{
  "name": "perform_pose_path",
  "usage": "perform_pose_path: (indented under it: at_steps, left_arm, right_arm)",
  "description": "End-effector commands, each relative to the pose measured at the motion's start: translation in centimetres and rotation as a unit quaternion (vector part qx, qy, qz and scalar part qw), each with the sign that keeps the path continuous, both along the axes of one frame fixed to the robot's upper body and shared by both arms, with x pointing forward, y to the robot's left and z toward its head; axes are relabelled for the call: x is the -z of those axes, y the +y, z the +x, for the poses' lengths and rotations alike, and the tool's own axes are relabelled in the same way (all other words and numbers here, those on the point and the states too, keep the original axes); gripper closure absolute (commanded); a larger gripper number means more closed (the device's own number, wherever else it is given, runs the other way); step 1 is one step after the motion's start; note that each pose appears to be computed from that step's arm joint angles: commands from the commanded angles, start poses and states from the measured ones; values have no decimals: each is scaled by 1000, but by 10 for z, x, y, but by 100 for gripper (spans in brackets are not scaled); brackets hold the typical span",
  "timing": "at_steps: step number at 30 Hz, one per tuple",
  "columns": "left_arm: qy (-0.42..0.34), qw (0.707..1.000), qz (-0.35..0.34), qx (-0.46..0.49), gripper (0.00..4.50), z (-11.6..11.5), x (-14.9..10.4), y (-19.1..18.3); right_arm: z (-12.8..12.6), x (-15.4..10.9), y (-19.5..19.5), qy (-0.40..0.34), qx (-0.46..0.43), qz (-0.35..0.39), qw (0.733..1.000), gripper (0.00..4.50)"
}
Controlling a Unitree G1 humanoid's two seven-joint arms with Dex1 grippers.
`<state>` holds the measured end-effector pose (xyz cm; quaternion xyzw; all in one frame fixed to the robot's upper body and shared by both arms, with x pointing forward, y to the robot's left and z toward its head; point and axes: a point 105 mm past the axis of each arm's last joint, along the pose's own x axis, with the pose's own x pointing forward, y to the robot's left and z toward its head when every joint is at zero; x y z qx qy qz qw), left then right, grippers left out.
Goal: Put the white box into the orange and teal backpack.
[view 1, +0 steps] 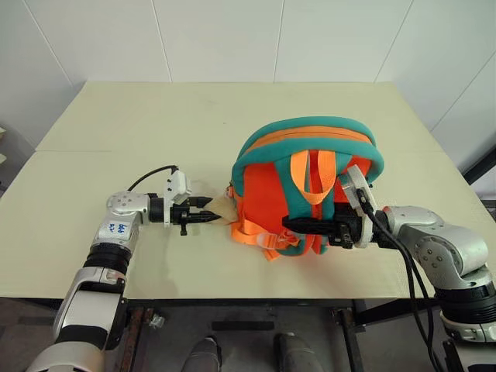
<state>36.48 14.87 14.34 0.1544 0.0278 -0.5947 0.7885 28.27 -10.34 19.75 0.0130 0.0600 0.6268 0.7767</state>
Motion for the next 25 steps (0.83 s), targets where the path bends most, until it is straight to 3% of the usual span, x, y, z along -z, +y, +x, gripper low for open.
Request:
perform_pose_path:
  at_steps: [1, 5, 11, 13, 15, 20, 25]
  left_arm:
    - [14, 1000, 5, -1, 321, -9, 0, 9]
    - [17, 1000, 5, -8, 202, -25, -19, 26]
    - [14, 999, 24, -28, 16, -48, -33, 44]
    - [12, 999, 39, -31, 0, -54, -32, 49]
    - [10, 998, 59, -15, 0, -65, -30, 52]
    - [-9, 999, 35, -26, 0, -69, -41, 51]
    - [-37, 998, 40, -37, 0, -73, -48, 52]
  right_arm:
    - [7, -15, -13, -42, 42, 19, 998, 385]
    - [2, -26, -31, -83, 63, 3, 994, 260]
    - [-12, -18, -61, -114, 75, -76, 988, 68]
    - [-14, -18, -74, -119, 81, -93, 985, 3]
    - [-15, -15, -94, -125, 93, -122, 980, 3]
    - [1, -14, -131, -147, 143, -154, 967, 3]
    - [15, -11, -142, -168, 166, -161, 958, 3]
